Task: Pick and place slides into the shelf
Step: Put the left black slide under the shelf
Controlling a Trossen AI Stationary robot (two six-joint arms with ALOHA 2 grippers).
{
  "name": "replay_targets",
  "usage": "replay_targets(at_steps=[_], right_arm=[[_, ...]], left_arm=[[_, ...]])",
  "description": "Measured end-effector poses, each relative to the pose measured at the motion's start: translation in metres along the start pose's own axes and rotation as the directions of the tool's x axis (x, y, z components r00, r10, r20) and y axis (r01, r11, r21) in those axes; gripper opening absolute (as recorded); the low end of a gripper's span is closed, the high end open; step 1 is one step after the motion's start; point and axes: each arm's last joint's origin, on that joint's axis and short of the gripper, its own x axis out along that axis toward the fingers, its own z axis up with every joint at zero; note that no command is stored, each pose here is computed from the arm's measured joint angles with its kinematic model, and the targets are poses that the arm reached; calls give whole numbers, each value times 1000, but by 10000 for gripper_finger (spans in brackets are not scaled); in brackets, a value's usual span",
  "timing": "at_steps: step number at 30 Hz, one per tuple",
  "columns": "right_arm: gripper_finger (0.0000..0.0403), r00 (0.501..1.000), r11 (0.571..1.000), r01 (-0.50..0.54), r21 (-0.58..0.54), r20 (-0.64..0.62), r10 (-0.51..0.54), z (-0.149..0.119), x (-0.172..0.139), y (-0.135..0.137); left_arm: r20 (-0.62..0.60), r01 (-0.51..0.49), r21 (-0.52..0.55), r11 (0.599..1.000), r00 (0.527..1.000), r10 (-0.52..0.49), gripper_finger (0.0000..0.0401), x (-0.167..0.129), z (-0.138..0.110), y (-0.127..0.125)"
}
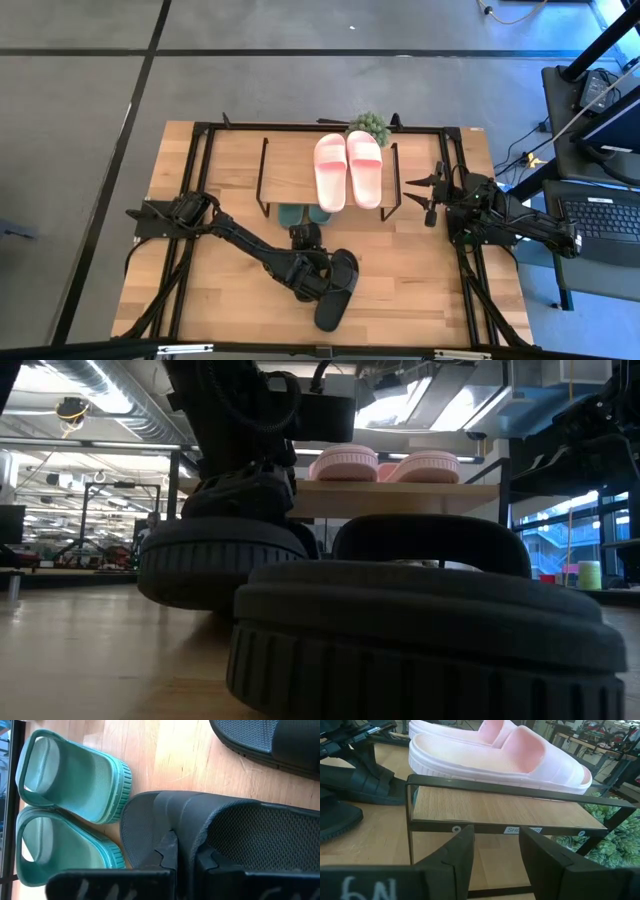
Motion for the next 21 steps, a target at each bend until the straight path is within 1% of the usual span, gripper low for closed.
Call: replay_targets(at_steps=[3,9,12,15,21], right_arm=[[157,1000,1000,0,0,0,0,0,0,0],[157,1000,1000,0,0,0,0,0,0,0],[157,1000,1000,0,0,0,0,0,0,0],[157,1000,1000,0,0,0,0,0,0,0],[157,1000,1000,0,0,0,0,0,0,0]], left_arm=[[0,0,0,1000,1000,0,9,0,0,0],[0,5,-1,1000,1000,-5,41,0,0,0],[0,5,-1,1000,1000,-5,48,0,0,0],[0,4,-1,1000,1000,-4,41,0,0,0],[1,0,0,1000,1000,0,9,0,0,0]])
